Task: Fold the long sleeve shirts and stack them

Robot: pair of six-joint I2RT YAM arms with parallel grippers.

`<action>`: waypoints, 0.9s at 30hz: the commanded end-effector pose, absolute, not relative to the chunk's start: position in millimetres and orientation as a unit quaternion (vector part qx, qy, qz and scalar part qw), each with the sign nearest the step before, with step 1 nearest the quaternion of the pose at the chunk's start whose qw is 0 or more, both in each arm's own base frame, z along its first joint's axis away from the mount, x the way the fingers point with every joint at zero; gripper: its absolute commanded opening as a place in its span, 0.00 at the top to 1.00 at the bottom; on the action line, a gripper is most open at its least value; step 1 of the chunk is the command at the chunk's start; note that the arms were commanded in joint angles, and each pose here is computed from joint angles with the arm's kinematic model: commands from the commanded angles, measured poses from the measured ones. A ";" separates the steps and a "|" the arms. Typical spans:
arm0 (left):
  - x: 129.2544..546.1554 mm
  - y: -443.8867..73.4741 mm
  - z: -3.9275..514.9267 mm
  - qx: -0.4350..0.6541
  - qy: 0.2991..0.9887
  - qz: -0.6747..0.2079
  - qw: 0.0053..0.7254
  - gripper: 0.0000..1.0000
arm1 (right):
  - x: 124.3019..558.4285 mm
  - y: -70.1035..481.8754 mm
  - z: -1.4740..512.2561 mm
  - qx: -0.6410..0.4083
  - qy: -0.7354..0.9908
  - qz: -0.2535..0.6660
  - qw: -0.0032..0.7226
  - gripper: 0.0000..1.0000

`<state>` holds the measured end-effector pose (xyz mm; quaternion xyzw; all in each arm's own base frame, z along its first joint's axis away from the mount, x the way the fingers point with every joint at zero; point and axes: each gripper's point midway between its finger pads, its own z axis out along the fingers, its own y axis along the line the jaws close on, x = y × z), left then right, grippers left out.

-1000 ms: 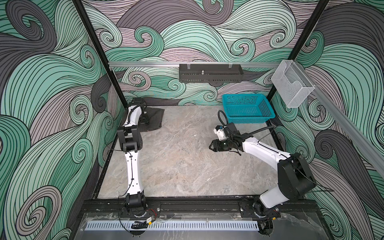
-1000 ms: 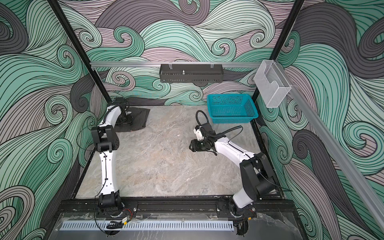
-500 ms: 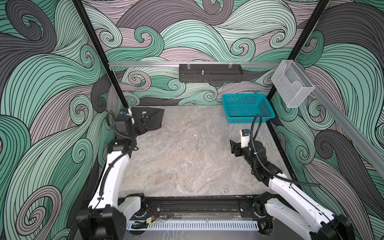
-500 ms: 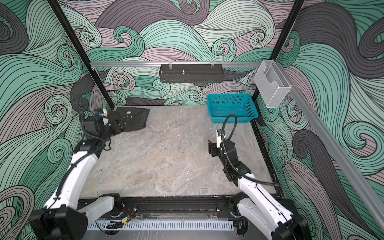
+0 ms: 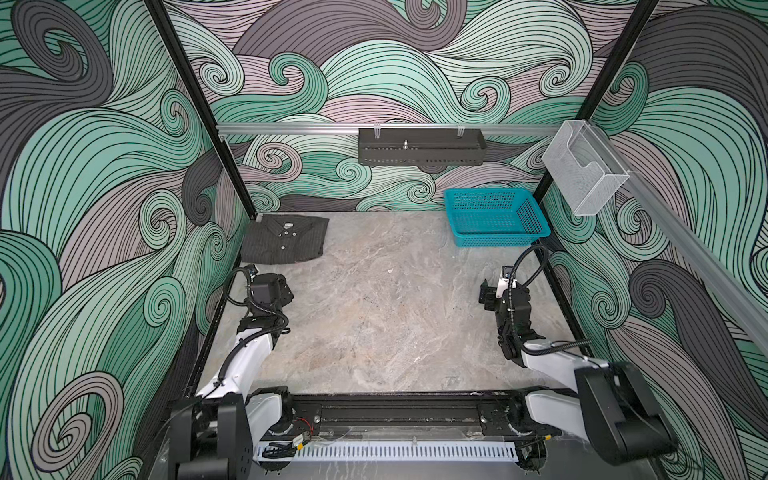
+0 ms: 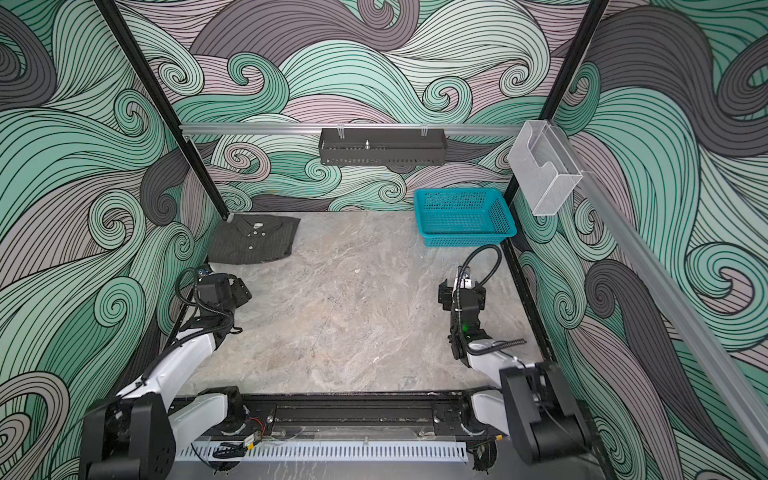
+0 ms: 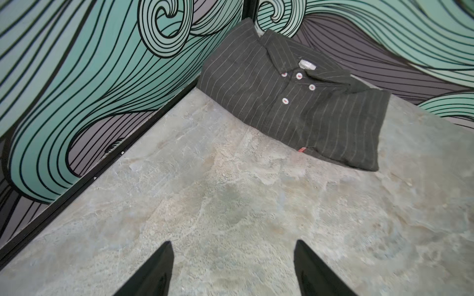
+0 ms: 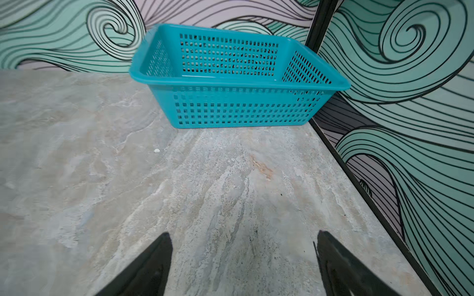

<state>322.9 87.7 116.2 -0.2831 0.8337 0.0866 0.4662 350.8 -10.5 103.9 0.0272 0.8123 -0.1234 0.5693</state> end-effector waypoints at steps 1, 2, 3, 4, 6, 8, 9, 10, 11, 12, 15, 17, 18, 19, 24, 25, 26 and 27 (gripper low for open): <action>340.2 93.7 115.5 -0.288 0.813 0.097 0.496 0.25 | 371.9 -9.6 114.0 0.038 0.778 -0.103 0.618 0.11; 344.5 93.0 110.6 -0.282 0.814 0.097 0.498 0.25 | 374.9 -7.1 106.3 0.030 0.780 -0.095 0.618 0.11; 348.1 91.6 106.9 -0.275 0.815 0.095 0.501 0.25 | 378.6 -4.0 105.3 0.021 0.776 -0.089 0.624 0.11; 352.2 92.3 104.8 -0.271 0.814 0.096 0.505 0.25 | 380.7 -1.3 105.4 0.013 0.775 -0.087 0.626 0.07; 362.0 88.0 104.7 -0.244 0.829 0.099 0.494 0.26 | 383.0 2.9 98.7 0.001 0.801 -0.075 0.594 0.02; 373.5 81.1 107.4 -0.206 0.837 0.098 0.498 0.28 | 391.3 3.7 97.0 -0.004 0.804 -0.067 0.590 0.00; 377.0 78.6 108.6 -0.193 0.837 0.100 0.502 0.28 | 393.0 1.5 96.6 0.002 0.805 -0.067 0.589 0.00; 378.6 75.4 109.0 -0.183 0.839 0.098 0.504 0.28 | 393.1 -2.1 95.4 0.010 0.811 -0.069 0.581 0.00; 380.3 73.1 112.3 -0.171 0.834 0.099 0.515 0.28 | 393.3 -5.0 94.6 0.017 0.816 -0.070 0.573 0.00; 380.0 70.9 112.6 -0.165 0.829 0.097 0.525 0.27 | 393.9 -9.2 93.9 0.027 0.817 -0.072 0.572 0.00; 380.2 69.1 97.1 -0.148 0.804 0.097 0.567 0.24 | 394.6 -12.8 93.3 0.035 0.819 -0.070 0.569 0.00; 387.7 61.2 84.9 -0.126 0.827 0.086 0.541 0.24 | 394.9 -13.1 93.6 0.035 0.817 -0.071 0.571 0.00; 388.6 62.2 84.6 -0.134 0.834 0.085 0.528 0.24 | 394.9 -13.0 94.4 0.035 0.816 -0.070 0.572 0.00; 389.1 61.8 86.4 -0.135 0.832 0.084 0.531 0.23 | 394.7 -12.7 93.7 0.035 0.818 -0.070 0.569 0.00; 389.4 61.1 85.4 -0.130 0.832 0.087 0.533 0.01 | 394.3 -12.1 94.3 0.033 0.817 -0.071 0.571 0.00; 388.9 61.7 85.2 -0.134 0.834 0.087 0.529 0.01 | 394.5 -12.1 93.5 0.032 0.818 -0.071 0.570 0.00; 389.0 61.8 85.6 -0.133 0.833 0.087 0.531 0.01 | 394.8 -12.0 94.2 0.032 0.818 -0.071 0.570 0.00; 389.0 61.5 86.0 -0.131 0.832 0.087 0.532 0.01 | 394.8 -12.4 93.9 0.033 0.818 -0.071 0.570 0.00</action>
